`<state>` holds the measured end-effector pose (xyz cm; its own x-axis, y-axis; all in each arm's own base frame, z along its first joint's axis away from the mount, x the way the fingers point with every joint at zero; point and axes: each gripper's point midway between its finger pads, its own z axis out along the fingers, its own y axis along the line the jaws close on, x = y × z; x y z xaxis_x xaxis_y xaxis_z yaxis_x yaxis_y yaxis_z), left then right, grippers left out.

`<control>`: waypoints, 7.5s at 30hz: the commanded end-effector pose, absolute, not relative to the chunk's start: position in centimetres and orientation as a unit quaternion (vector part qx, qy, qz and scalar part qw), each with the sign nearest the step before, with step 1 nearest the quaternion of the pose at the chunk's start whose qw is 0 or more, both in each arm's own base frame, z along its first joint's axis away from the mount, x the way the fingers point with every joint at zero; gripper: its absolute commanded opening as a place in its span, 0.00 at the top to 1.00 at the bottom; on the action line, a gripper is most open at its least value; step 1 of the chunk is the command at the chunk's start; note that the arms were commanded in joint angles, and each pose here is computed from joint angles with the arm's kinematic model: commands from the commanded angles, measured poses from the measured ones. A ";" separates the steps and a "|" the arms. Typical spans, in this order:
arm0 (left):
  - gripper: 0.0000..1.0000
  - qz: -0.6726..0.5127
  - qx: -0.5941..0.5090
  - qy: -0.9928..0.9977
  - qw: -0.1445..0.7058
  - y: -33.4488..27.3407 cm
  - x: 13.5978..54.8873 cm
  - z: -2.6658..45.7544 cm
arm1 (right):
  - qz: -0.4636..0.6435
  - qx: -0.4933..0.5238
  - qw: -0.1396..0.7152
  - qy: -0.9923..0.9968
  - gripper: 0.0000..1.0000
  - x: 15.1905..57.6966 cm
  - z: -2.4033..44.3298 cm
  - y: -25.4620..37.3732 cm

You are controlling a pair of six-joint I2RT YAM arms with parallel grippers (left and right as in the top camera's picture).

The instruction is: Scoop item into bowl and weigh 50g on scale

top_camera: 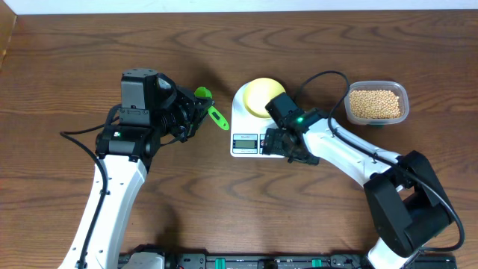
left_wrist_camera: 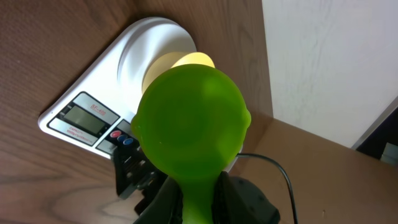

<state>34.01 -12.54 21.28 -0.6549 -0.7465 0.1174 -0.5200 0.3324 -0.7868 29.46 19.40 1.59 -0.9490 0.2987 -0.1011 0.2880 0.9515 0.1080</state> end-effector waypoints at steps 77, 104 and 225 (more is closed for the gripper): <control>0.92 -0.417 -0.389 0.810 0.138 -12.4 34.0 20.9 | 0.071 0.200 0.060 0.975 0.01 30.4 -1.1 20.5; 0.92 -0.420 -0.387 0.809 0.142 -12.4 34.1 21.1 | 0.075 0.202 -0.002 0.977 0.01 28.9 -2.6 20.1; 0.93 -0.071 -0.361 0.841 0.396 3.7 37.2 20.1 | 0.281 -0.171 0.298 0.896 0.01 38.5 19.1 28.1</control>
<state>37.32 4.07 20.46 -0.4066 -0.6606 -0.6311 -0.5615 0.7256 -0.3978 37.99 28.18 15.84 -0.7979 -0.1413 -0.5860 -0.4331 0.8104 0.3944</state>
